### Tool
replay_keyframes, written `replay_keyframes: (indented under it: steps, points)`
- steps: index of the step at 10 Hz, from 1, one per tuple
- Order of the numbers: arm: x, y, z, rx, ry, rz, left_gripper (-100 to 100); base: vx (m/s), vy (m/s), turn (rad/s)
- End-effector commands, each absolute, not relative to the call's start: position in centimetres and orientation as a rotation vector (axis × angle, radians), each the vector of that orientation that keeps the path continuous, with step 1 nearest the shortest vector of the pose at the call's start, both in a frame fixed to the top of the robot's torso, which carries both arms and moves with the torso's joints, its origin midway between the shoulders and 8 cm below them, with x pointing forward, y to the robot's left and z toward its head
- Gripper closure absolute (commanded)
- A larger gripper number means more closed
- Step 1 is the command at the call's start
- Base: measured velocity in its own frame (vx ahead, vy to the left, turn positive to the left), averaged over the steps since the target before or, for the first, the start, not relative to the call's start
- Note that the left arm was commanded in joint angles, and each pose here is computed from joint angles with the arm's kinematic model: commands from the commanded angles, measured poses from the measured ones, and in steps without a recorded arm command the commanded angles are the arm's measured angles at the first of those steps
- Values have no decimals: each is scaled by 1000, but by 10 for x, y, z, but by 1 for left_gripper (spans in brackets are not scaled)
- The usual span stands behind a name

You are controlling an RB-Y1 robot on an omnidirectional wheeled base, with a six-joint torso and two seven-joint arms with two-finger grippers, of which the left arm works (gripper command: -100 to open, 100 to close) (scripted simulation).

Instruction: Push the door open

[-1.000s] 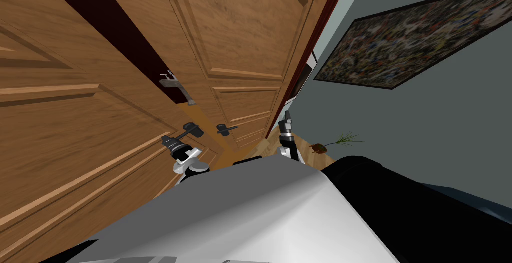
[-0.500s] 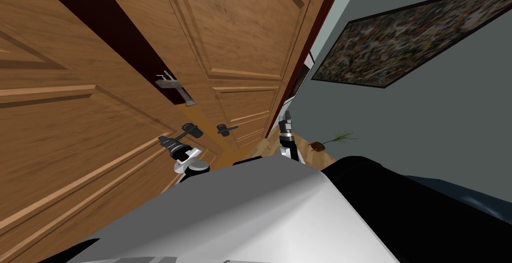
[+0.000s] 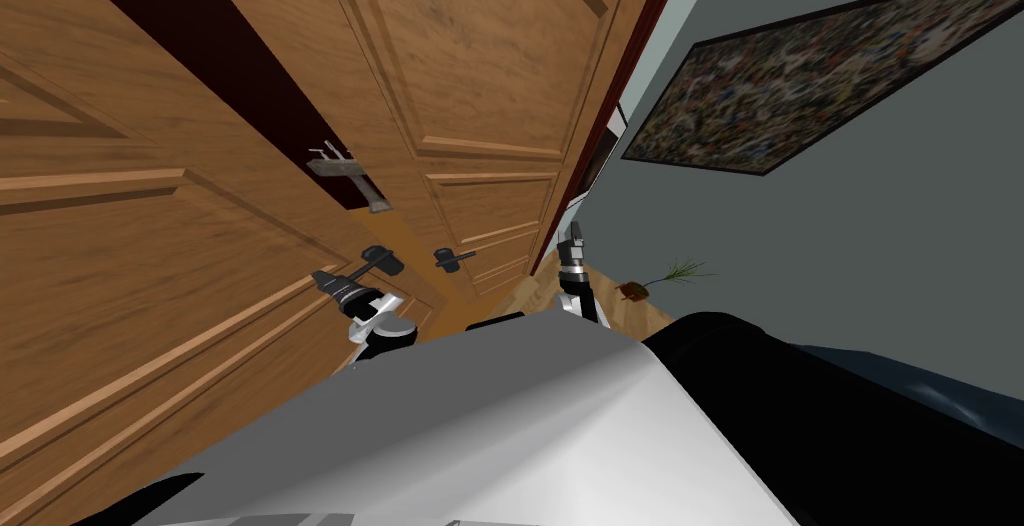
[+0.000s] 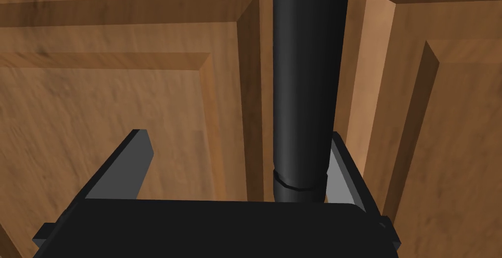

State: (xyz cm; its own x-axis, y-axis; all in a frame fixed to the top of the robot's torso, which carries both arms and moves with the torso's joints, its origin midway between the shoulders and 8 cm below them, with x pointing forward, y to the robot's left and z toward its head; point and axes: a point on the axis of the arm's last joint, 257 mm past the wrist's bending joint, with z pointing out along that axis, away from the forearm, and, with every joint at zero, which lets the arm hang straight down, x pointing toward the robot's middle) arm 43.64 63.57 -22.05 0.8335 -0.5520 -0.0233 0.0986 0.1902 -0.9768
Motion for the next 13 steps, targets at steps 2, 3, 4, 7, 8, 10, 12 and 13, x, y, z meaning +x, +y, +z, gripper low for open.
replay_keyframes:
  steps: [2, 3, 4, 7, 8, 10, 12, 13]
  points:
    - [423, 649, -208, -1276, 394, -450, 100, -11, 27, -24]
    - [423, 650, -207, -1273, 393, -450, 100, 9, 4, 9]
    - [422, 651, -203, -1267, 389, -448, 100, 11, -5, -6]
    - [416, 656, -195, -1253, 363, -432, 100, -4, 7, -30]
    - [416, 656, -195, -1253, 363, -432, 100, -16, 28, -34]
    - [412, 659, -192, -1249, 342, -417, 100, -11, 45, -47]
    - [412, 659, -192, -1249, 342, -417, 100, -1, 20, -12]
    - [409, 661, -191, -1248, 331, -410, 100, -2, 27, -47]
